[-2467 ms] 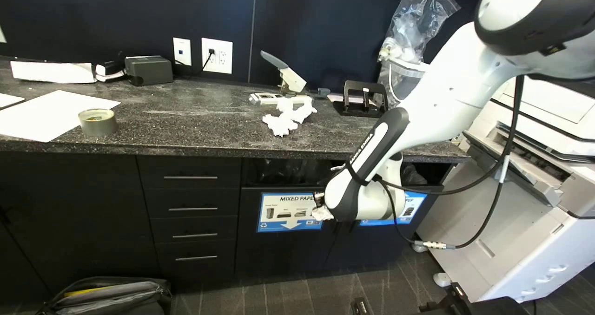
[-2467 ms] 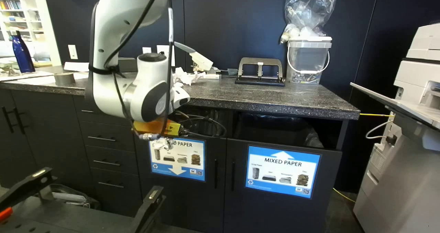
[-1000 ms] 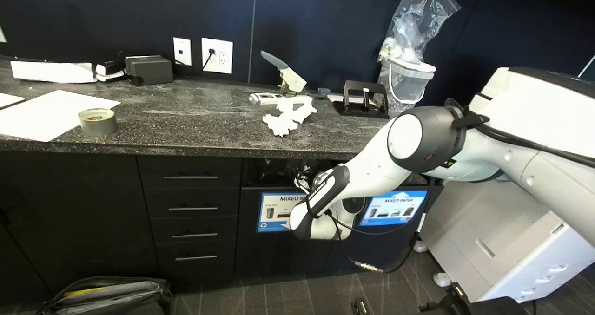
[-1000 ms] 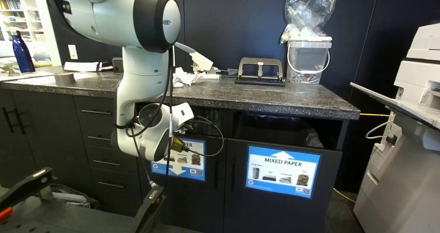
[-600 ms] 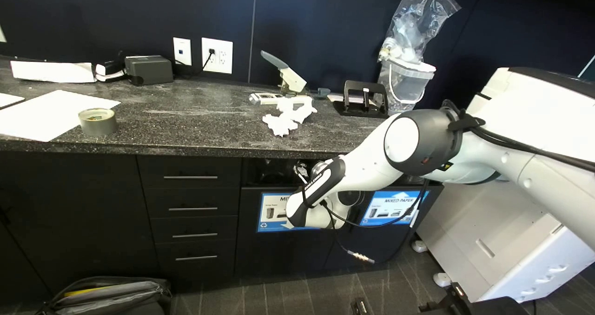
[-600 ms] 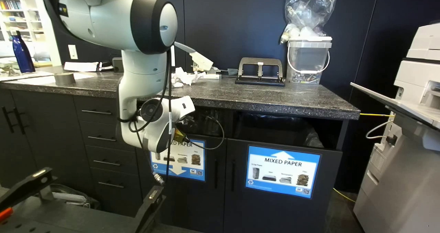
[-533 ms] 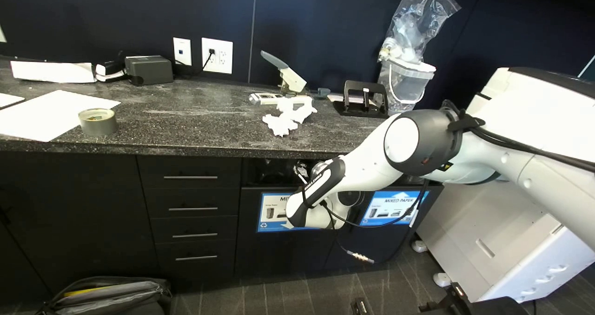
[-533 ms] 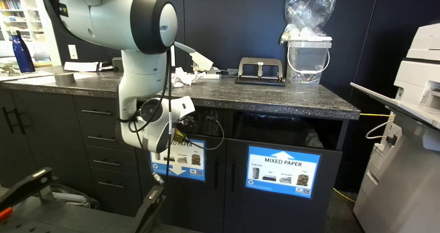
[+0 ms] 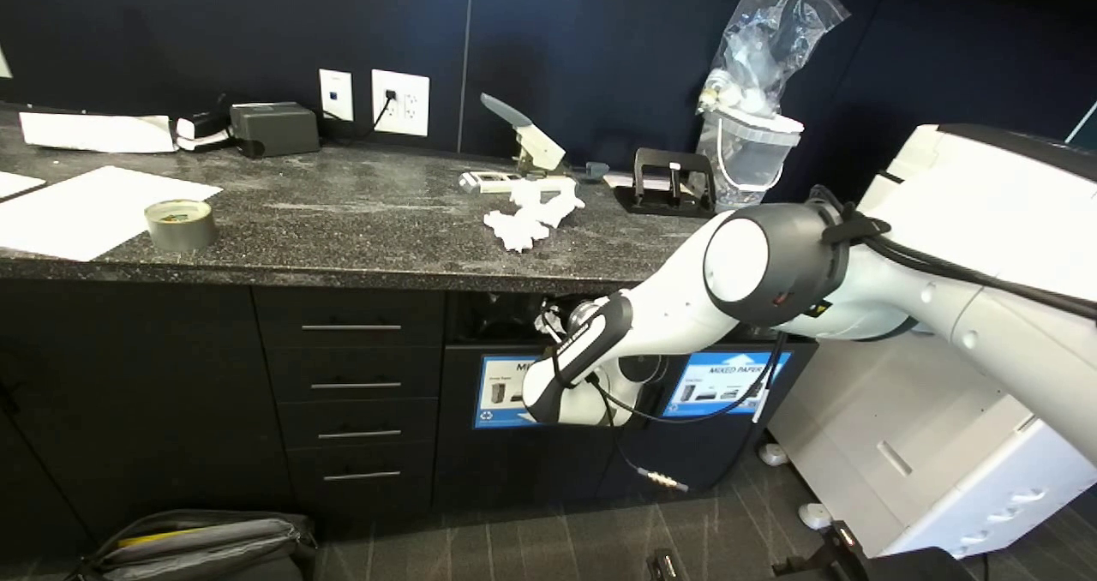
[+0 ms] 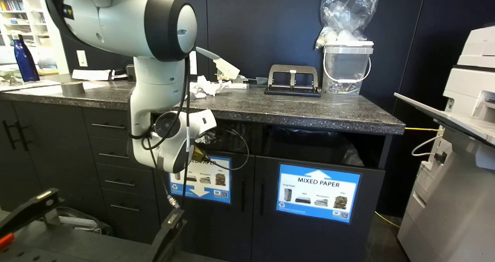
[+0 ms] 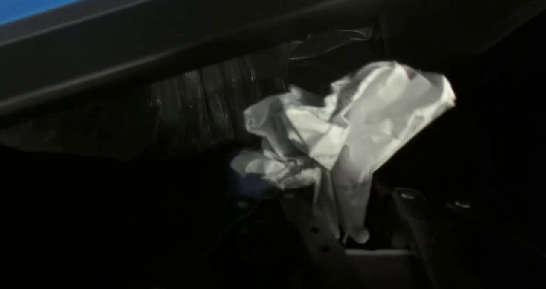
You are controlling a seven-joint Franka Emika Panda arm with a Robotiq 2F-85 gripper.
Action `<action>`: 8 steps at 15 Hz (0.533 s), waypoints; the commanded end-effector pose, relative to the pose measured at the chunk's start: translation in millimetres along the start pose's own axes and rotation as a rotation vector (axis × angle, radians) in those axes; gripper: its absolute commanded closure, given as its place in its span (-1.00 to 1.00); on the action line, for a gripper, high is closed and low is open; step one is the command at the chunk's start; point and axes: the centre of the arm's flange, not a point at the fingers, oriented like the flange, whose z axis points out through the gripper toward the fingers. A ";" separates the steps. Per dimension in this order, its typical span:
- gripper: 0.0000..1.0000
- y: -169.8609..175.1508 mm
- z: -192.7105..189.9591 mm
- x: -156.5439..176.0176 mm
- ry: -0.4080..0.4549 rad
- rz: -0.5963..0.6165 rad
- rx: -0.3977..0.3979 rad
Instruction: Put the tissues inside the rubbish bin.
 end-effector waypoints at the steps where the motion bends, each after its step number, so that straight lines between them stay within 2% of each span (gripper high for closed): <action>1: -0.44 -1.2 39.8 -33.5 -0.009 0.037 -0.002; 5: -1.00 -6.5 42.7 -37.3 -0.040 0.038 0.007; 8: -1.00 -4.8 37.8 -35.3 -0.110 -0.017 -0.005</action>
